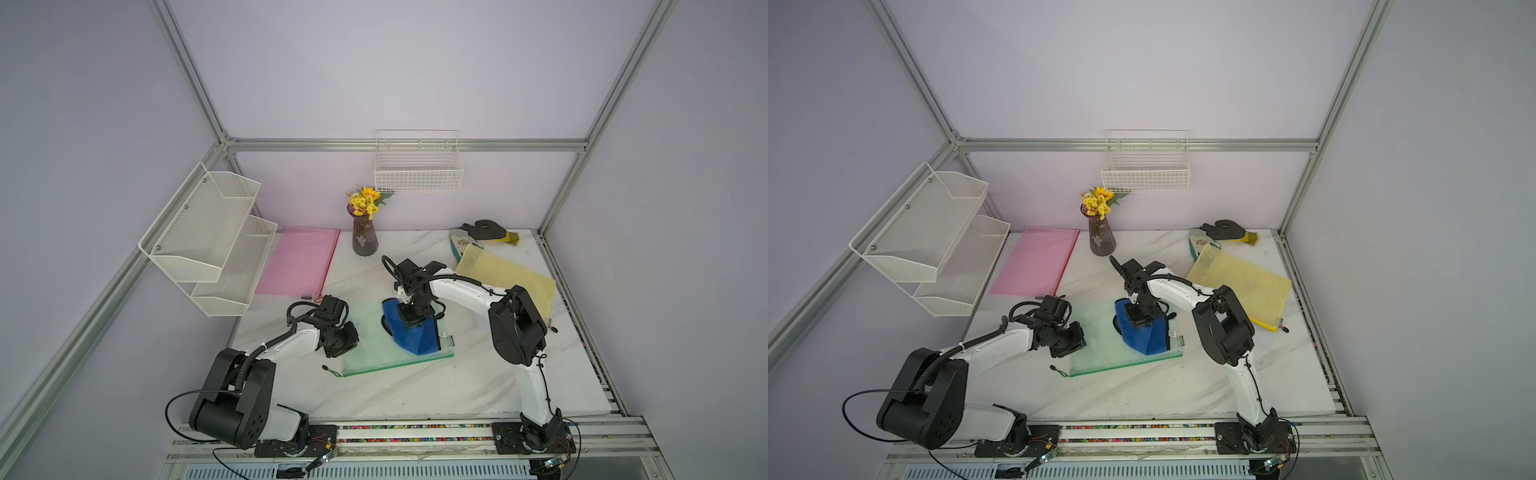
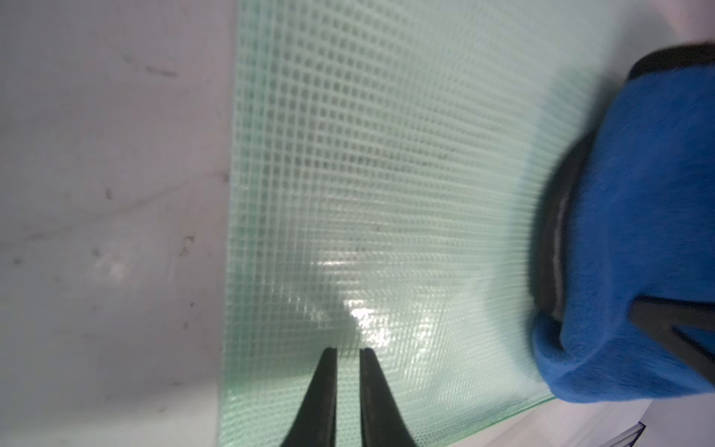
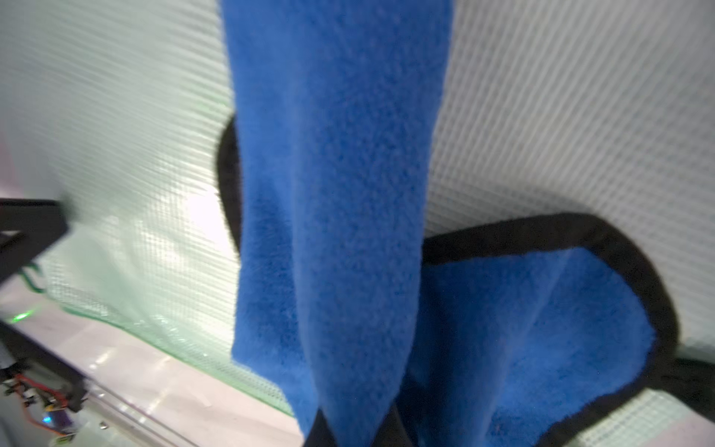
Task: Wipe the document bag
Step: Adjust the document bag at the center of the board, then wipe the dirt from the document bag.
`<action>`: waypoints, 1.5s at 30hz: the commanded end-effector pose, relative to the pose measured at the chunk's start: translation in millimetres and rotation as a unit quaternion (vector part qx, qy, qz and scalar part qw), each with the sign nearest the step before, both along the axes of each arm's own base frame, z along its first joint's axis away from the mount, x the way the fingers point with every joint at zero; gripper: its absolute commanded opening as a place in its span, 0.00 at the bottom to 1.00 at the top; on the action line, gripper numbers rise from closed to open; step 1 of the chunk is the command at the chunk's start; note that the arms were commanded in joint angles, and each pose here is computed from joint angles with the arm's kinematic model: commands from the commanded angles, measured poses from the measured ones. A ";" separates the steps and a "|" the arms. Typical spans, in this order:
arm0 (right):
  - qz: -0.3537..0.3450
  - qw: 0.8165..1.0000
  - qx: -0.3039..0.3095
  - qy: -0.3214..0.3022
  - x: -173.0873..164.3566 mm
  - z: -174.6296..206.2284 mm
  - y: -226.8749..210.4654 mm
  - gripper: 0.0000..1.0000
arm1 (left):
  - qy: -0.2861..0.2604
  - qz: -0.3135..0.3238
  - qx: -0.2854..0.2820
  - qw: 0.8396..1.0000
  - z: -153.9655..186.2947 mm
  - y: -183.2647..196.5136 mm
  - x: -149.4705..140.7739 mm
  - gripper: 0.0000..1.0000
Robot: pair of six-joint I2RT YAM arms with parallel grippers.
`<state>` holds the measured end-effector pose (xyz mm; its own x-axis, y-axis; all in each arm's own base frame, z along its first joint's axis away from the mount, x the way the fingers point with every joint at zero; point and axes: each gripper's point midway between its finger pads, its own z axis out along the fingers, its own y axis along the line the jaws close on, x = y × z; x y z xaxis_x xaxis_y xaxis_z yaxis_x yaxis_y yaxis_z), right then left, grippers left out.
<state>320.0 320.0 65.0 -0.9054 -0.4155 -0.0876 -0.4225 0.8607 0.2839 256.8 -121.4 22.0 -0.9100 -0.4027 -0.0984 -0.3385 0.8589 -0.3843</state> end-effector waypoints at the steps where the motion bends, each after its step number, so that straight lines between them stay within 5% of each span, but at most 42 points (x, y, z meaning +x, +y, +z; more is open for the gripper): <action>1: -0.011 0.997 0.079 -0.003 14.6 39.7 36.2 0.00 | 0.042 -0.011 0.016 0.999 -17.2 7.6 -21.0 0.10; 4: -0.002 0.994 0.113 -0.004 25.1 42.8 80.1 0.00 | 0.045 -0.014 0.016 0.999 -20.2 7.8 -24.2 0.06; 13: 0.031 0.983 0.170 0.055 19.5 -26.0 171.8 0.00 | 0.041 -0.014 0.007 0.999 -20.7 3.9 -19.7 0.00; 17: 0.001 0.997 0.058 0.052 21.0 -61.2 103.8 0.00 | 0.046 -0.010 0.013 0.999 -22.7 5.8 -18.8 0.00; 22: -0.085 0.996 -0.029 -0.004 37.1 -27.1 -18.0 0.00 | 0.057 0.004 0.016 0.998 -28.9 7.7 -18.3 0.00; 26: -0.061 0.990 -0.126 -0.029 20.4 -4.9 -80.5 0.00 | 0.050 0.012 0.006 0.999 -28.9 4.4 -10.9 0.00; 33: 0.066 0.998 0.013 0.012 -44.5 46.2 3.9 0.00 | 0.037 0.028 -0.037 0.998 -24.7 -11.7 7.0 0.00; 38: 0.051 0.988 0.118 0.081 -72.5 33.9 69.6 0.00 | 0.022 0.061 -0.086 0.994 -17.3 -22.5 31.2 0.00; 42: 0.012 0.987 0.110 0.116 -83.9 -3.4 62.9 0.00 | 0.013 0.105 -0.159 0.982 -15.6 -30.3 53.8 0.00; 45: -0.006 0.994 0.026 0.109 -94.0 -29.2 21.0 0.00 | 0.003 0.139 -0.205 0.969 -11.2 -31.8 69.0 0.00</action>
<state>227.3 363.6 55.5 -0.8866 -0.4610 0.0388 -0.3874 0.7856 0.4825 316.4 -159.0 21.4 -0.8321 -0.5509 0.0647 -0.4530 0.6075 -0.6525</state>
